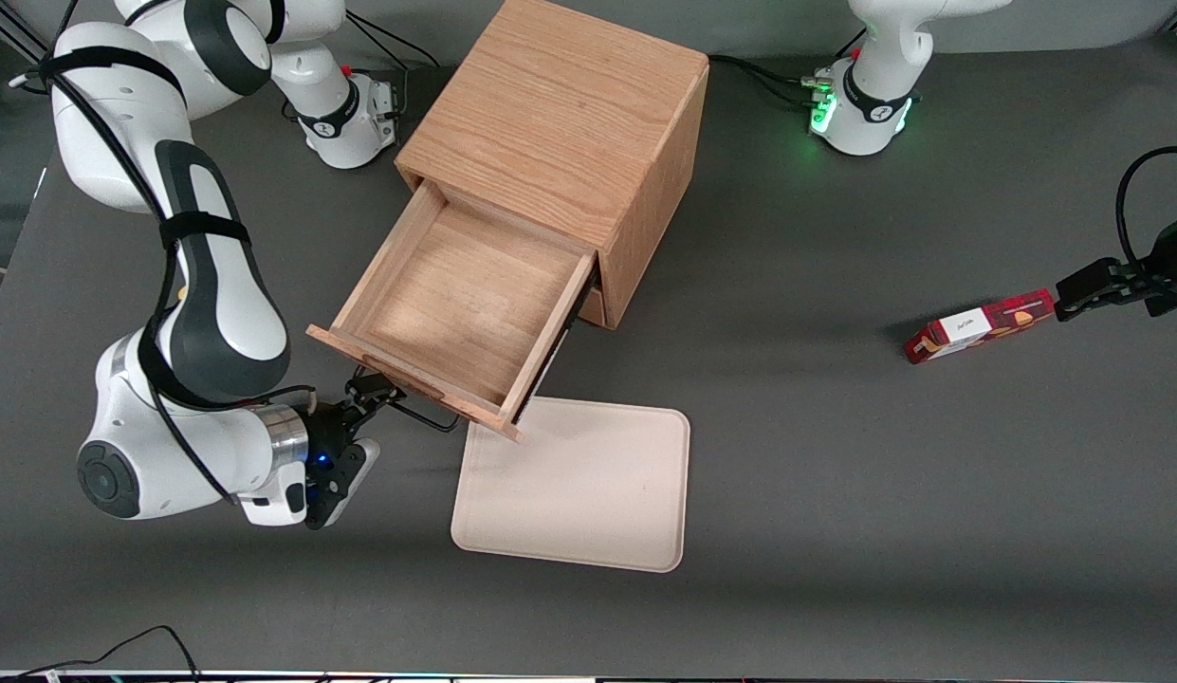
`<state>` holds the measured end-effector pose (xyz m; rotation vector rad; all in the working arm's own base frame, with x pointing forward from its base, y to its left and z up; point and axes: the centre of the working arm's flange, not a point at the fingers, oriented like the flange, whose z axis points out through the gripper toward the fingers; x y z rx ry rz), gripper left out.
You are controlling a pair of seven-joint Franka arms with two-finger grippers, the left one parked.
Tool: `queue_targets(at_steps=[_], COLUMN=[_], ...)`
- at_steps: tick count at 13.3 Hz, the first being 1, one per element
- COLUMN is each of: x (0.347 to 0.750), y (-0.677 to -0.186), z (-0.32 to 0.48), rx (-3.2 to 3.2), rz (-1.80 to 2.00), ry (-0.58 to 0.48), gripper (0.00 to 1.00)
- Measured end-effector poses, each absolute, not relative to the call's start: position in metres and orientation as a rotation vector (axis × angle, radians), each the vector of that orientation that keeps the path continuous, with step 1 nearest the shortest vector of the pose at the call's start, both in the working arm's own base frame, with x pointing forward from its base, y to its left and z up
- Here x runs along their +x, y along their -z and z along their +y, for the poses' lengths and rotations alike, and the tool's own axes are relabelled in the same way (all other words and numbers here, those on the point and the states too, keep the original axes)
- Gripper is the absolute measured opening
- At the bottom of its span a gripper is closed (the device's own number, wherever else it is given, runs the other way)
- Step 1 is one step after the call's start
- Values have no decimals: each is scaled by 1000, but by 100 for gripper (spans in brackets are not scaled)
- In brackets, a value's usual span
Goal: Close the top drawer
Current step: 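Move the right gripper to the front of the open wooden drawer, then press the right gripper against the drawer front beside the black handle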
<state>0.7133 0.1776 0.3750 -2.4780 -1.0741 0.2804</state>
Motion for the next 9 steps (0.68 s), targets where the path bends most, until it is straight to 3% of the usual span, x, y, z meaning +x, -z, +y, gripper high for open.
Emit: queue_targets(at_steps=[9], x=[710], y=[-371], z=[189], rx=[-2533], rz=[-1141], ry=[-315], gripper=[100])
